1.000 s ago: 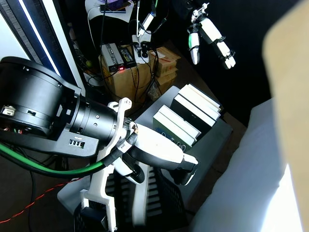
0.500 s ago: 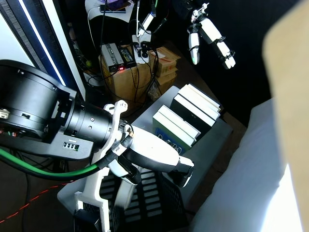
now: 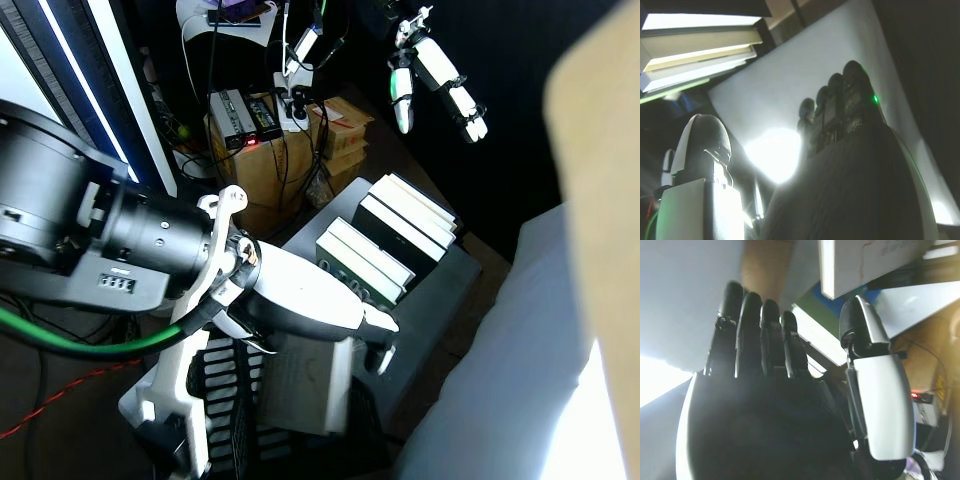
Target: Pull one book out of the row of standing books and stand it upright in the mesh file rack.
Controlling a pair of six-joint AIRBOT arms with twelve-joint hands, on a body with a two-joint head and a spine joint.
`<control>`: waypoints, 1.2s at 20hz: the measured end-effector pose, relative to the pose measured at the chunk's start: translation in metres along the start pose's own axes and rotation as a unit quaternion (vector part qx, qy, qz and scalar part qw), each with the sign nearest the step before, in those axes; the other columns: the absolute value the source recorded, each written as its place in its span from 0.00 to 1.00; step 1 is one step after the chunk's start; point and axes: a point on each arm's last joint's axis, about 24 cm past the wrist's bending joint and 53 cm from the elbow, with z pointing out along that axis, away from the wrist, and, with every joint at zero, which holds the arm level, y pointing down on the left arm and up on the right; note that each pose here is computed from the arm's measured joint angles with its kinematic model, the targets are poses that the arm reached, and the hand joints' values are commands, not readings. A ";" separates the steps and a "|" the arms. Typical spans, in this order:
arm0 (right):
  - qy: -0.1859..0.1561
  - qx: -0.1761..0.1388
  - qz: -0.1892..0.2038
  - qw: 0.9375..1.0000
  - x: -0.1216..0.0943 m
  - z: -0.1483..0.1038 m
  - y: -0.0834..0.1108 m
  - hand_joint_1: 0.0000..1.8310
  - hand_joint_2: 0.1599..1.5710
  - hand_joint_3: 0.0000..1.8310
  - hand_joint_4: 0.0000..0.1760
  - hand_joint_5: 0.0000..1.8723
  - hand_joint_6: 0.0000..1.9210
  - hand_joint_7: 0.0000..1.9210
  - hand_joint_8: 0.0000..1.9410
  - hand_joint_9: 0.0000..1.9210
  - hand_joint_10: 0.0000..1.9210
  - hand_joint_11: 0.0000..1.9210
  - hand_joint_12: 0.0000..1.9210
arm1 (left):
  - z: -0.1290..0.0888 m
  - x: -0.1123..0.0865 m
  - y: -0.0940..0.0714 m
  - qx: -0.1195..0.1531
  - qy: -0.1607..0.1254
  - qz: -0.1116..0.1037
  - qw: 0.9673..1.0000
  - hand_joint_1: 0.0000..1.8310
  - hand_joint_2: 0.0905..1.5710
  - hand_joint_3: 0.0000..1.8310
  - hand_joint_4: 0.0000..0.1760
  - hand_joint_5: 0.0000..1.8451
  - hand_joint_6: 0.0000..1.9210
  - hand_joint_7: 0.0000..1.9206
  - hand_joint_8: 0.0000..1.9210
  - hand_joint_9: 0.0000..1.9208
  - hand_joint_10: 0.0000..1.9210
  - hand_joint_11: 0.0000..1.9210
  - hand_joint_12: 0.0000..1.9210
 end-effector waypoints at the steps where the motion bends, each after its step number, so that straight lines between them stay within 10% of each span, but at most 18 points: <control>1: -0.001 -0.002 0.007 1.000 0.000 -0.004 0.002 0.28 0.85 0.00 0.00 0.00 0.00 0.00 0.00 0.00 0.04 0.00 0.34 | 0.000 0.000 -0.001 0.001 0.000 -0.003 1.000 0.41 0.76 0.00 0.18 0.03 0.00 0.00 0.00 0.00 0.00 0.00 0.00; 6: -0.031 -0.016 0.076 0.997 -0.009 -0.022 0.005 0.30 0.87 0.00 0.24 0.00 0.00 0.00 0.00 0.00 0.00 0.00 0.01 | 0.001 0.009 -0.019 0.032 0.008 -0.007 0.999 0.43 0.77 0.00 0.09 0.01 0.00 0.00 0.00 0.00 0.00 0.00 0.00; 8: -0.050 -0.036 0.143 0.988 -0.018 -0.025 0.007 0.32 0.86 0.00 0.26 0.00 0.00 0.00 0.00 0.03 0.03 0.00 0.28 | 0.002 0.006 -0.033 0.052 0.006 -0.005 0.999 0.44 0.77 0.00 0.16 0.00 0.00 0.00 0.00 0.00 0.00 0.00 0.00; 9: -0.068 -0.056 0.183 0.979 -0.027 -0.026 0.008 0.30 0.87 0.00 0.00 0.00 0.00 0.00 0.00 0.02 0.03 0.00 0.32 | 0.002 0.003 -0.041 0.063 0.002 -0.009 0.998 0.45 0.77 0.00 0.22 0.00 0.00 0.00 0.00 0.00 0.00 0.00 0.00; 12: -0.111 -0.085 0.301 0.943 -0.038 -0.034 -0.001 0.22 0.89 0.00 0.09 0.00 0.00 0.00 0.00 0.00 0.00 0.00 0.01 | 0.006 0.004 -0.064 0.099 0.005 -0.017 0.995 0.41 0.78 0.00 0.37 0.00 0.00 0.00 0.00 0.00 0.00 0.00 0.00; 14: -0.122 -0.095 0.337 0.929 -0.032 -0.039 -0.003 0.19 0.90 0.00 0.00 0.00 0.00 0.00 0.00 0.01 0.01 0.01 0.01 | 0.010 0.008 -0.084 0.128 0.015 -0.016 0.992 0.38 0.80 0.01 0.24 0.00 0.00 0.00 0.00 0.00 0.00 0.00 0.00; 17: -0.136 -0.106 0.395 0.902 -0.021 -0.050 -0.003 0.18 0.88 0.00 0.00 0.00 0.00 0.00 0.00 0.06 0.03 0.03 0.01 | 0.014 0.020 -0.117 0.175 0.042 -0.011 0.984 0.30 0.80 0.01 0.42 0.00 0.00 0.00 0.00 0.00 0.00 0.00 0.00; 20: -0.139 -0.112 0.446 0.877 0.000 -0.056 0.001 0.15 0.87 0.00 0.00 0.00 0.00 0.00 0.00 0.01 0.20 0.00 0.34 | 0.014 0.033 -0.142 0.210 0.070 -0.008 0.975 0.22 0.81 0.01 0.34 0.00 0.00 0.00 0.00 0.00 0.00 0.00 0.00; 24: -0.147 -0.124 0.500 0.844 0.026 -0.066 0.015 0.18 0.85 0.00 0.00 0.00 0.00 0.00 0.00 0.00 0.09 0.00 0.11 | 0.012 0.047 -0.149 0.221 0.097 -0.015 0.970 0.25 0.81 0.00 0.30 0.00 0.00 0.00 0.00 0.00 0.00 0.00 0.00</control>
